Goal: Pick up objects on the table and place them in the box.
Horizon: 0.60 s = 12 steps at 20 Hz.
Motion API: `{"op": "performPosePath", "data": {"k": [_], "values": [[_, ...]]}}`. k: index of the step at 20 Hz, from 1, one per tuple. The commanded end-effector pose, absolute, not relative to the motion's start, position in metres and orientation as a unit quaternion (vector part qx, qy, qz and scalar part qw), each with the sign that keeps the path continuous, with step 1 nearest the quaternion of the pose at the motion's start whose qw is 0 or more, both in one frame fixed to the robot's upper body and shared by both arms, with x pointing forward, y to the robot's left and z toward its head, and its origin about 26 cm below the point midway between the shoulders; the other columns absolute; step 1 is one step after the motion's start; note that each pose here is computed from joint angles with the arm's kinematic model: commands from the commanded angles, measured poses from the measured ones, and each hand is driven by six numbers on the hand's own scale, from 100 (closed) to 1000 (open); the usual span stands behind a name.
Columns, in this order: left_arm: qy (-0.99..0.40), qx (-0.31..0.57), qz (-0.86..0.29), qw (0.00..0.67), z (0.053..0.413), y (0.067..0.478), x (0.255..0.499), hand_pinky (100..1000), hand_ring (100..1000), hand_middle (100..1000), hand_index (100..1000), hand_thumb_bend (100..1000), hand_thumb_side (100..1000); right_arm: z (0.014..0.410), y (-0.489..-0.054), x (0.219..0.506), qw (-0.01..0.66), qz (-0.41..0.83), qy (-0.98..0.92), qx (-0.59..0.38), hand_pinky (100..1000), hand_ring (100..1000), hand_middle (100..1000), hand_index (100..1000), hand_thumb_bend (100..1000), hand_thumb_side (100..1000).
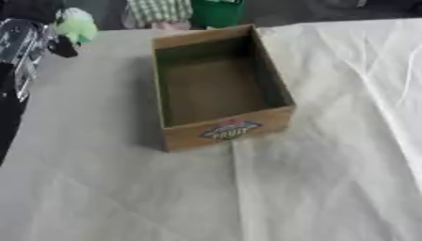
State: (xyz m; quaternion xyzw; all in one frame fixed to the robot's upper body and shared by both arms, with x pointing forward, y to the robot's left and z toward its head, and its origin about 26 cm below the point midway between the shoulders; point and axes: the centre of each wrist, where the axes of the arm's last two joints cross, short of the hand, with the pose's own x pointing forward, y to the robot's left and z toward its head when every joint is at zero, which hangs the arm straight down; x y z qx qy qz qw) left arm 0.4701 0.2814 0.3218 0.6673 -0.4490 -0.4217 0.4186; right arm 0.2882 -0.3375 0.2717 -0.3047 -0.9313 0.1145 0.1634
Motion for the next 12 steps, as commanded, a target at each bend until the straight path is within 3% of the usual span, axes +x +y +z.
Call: {"op": "performPosePath", "data": {"k": [1, 7, 12], "values": [[-0.487, 0.683, -0.405, 0.364, 0.358, 0.273, 0.454, 429, 542, 389, 544, 100, 291, 0.282, -0.34, 0.284, 0.147, 0.116, -0.932, -0.309, 843, 774, 793, 909, 100, 720], [-0.562, 0.643, -0.434, 0.287, 0.379, 0.22, 0.432, 439, 540, 390, 539, 100, 303, 0.284, -0.339, 0.284, 0.148, 0.119, -0.934, -0.303, 841, 775, 794, 907, 100, 712], [-0.628, 0.578, -0.452, 0.261, 0.384, 0.17, 0.411, 457, 538, 384, 528, 100, 321, 0.289, -0.336, 0.285, 0.145, 0.124, -0.936, -0.295, 840, 775, 795, 907, 100, 709]]}}
